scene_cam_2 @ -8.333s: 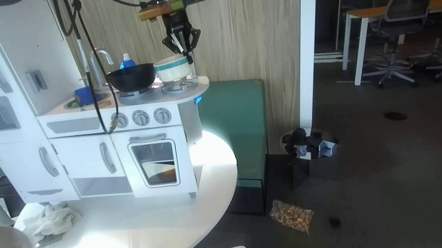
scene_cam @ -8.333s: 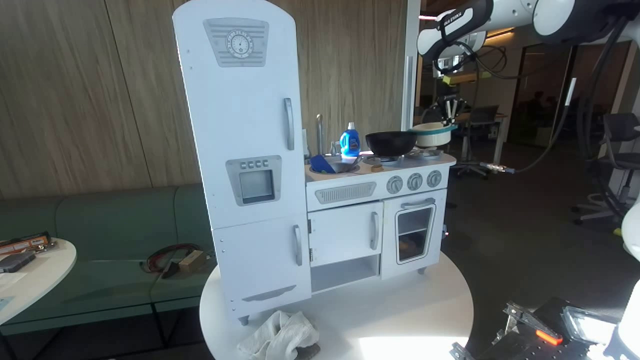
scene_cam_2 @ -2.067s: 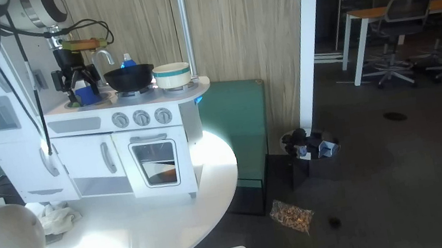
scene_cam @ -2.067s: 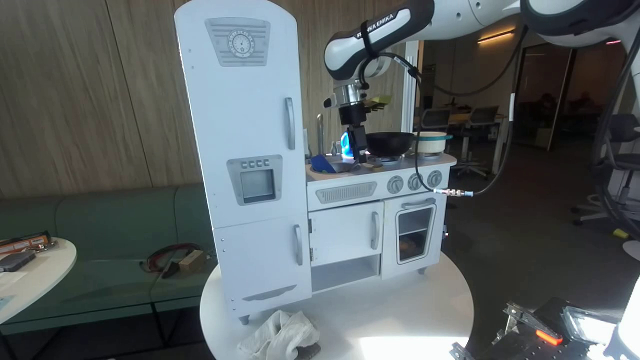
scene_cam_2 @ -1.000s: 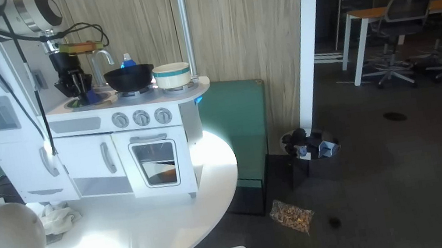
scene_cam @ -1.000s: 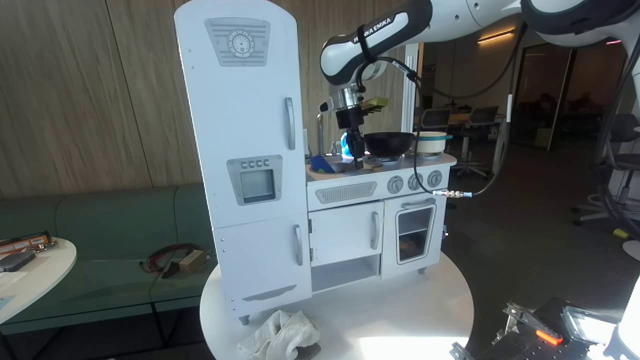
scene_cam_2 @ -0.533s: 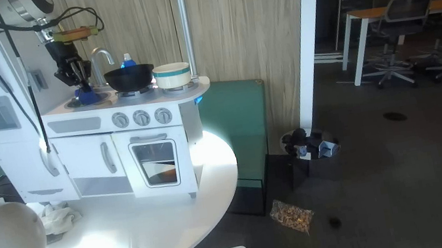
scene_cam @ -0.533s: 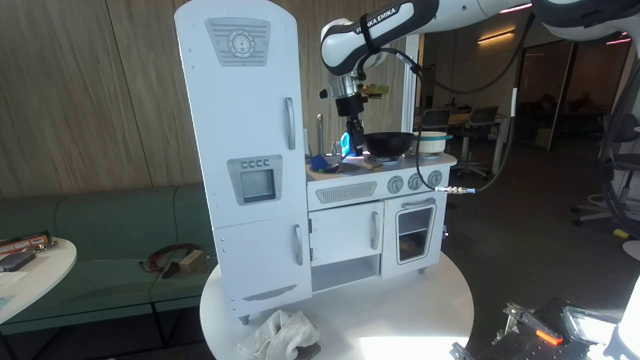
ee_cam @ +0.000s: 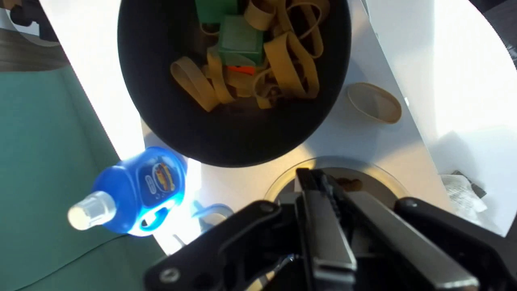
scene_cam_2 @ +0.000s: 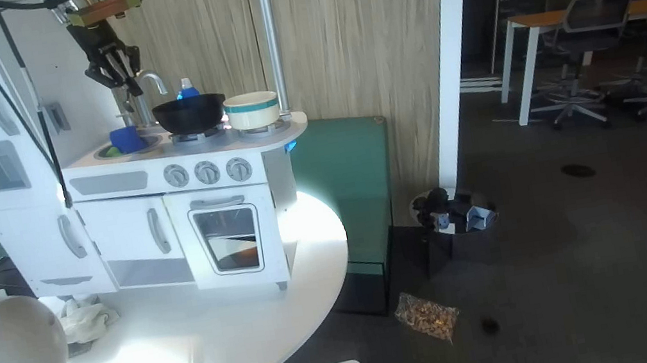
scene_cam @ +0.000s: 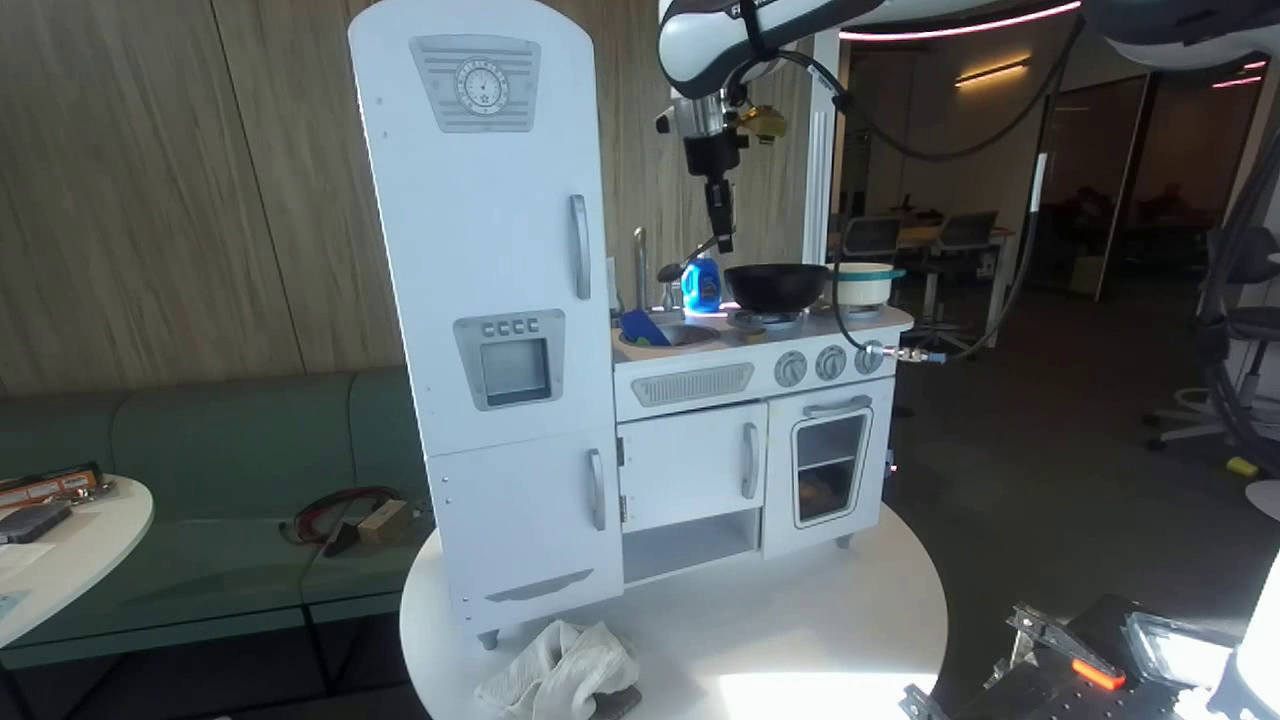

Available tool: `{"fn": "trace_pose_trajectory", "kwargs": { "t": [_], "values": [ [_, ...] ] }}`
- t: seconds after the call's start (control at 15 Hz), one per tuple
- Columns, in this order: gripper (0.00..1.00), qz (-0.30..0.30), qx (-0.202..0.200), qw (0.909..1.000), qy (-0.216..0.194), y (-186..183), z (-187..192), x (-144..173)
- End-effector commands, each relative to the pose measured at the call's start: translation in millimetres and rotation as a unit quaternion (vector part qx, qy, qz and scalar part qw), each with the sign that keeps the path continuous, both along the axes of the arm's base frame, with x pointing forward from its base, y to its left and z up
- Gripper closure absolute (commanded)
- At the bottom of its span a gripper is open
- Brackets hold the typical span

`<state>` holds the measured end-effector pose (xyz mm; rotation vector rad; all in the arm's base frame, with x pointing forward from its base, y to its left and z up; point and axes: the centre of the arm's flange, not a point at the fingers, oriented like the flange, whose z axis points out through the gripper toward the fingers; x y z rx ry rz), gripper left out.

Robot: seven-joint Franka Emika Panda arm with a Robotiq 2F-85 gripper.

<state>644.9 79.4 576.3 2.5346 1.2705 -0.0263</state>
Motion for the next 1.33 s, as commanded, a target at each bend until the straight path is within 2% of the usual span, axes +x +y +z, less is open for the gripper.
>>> {"fn": "trace_pose_trajectory", "kwargs": {
  "t": [0.0,0.2,0.53,0.67,0.87,1.0,1.27],
  "values": [
    [0.97,-0.068,-0.017,0.9965,-0.046,-17,37,-3],
    [0.97,-0.127,-0.033,0.9896,-0.060,-34,56,-16],
    [0.97,-0.203,-0.052,0.9768,-0.045,-52,79,-47],
    [0.97,-0.222,-0.053,0.9733,-0.021,-54,85,-58],
    [0.97,-0.245,-0.066,0.9667,0.037,-60,82,-64],
    [0.97,-0.253,-0.075,0.9619,0.069,-68,74,-61],
    [0.97,-0.265,-0.080,0.9555,0.101,-90,53,-44]
  ]
}}
